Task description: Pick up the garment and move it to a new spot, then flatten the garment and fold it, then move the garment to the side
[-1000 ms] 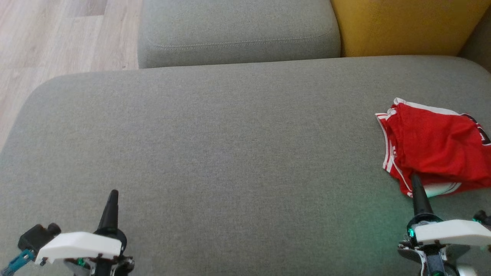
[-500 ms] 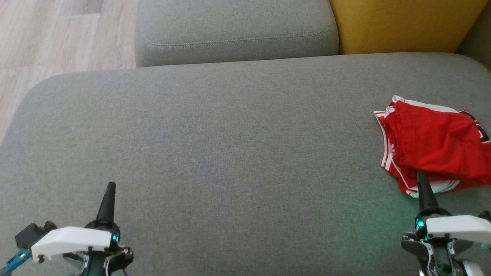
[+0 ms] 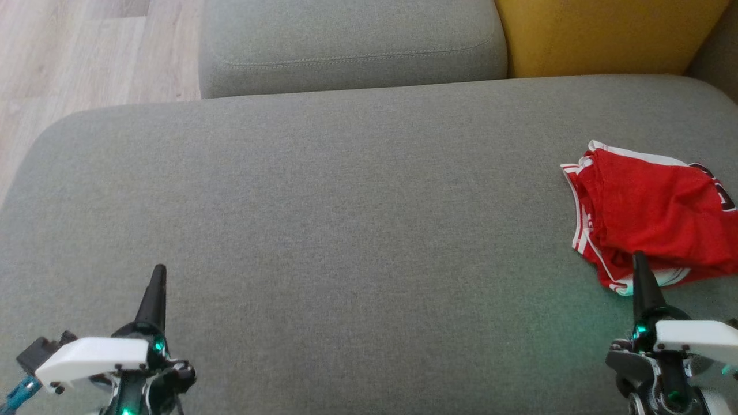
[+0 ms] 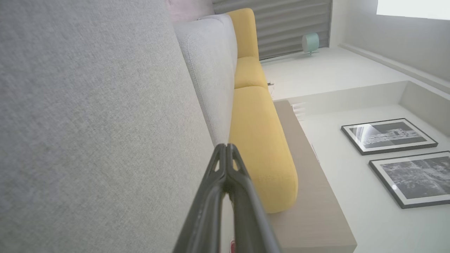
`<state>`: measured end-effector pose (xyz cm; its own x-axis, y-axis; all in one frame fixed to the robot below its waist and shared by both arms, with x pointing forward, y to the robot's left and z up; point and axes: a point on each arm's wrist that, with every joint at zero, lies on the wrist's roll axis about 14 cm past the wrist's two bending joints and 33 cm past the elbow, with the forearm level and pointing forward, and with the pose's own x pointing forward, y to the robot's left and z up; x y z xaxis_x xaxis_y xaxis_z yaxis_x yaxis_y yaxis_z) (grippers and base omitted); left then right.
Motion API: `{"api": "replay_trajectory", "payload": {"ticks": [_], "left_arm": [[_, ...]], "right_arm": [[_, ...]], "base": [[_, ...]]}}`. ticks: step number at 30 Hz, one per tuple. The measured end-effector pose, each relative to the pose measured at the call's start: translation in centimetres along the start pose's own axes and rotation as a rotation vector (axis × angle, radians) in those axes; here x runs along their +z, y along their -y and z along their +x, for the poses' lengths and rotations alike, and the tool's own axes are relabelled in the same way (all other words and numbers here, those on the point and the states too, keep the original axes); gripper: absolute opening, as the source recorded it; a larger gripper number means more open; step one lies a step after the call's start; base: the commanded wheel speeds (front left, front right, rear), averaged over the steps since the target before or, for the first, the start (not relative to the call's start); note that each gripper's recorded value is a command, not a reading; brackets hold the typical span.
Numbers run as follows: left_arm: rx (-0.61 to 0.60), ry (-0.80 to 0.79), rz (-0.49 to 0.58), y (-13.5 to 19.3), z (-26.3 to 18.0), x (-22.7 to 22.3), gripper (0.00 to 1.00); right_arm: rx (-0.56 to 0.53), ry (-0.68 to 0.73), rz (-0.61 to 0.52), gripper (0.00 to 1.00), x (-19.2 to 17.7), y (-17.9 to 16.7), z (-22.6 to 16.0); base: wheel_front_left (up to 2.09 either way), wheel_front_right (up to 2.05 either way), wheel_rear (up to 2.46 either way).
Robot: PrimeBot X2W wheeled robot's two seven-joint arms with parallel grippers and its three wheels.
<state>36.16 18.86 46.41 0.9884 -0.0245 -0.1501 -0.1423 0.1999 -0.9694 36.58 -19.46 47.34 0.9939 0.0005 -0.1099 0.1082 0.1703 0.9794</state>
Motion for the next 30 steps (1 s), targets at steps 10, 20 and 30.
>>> {"api": "replay_trajectory", "payload": {"ticks": [10,20,30], "left_arm": [[-0.03,0.0,-0.125,0.7,0.6,0.1,0.0],[-0.054,0.007,-0.203,1.3,1.0,0.3,0.0],[-0.052,0.007,-0.203,1.3,1.0,0.3,0.0]], "right_arm": [[0.01,0.021,0.116,0.0,0.6,-0.3,0.5],[0.013,0.032,0.19,0.0,1.0,-0.2,0.7],[0.013,0.032,0.19,0.0,1.0,-0.2,0.7]], "base": [[0.0,0.0,0.0],[0.0,0.0,0.0],[0.0,0.0,0.0]]}}
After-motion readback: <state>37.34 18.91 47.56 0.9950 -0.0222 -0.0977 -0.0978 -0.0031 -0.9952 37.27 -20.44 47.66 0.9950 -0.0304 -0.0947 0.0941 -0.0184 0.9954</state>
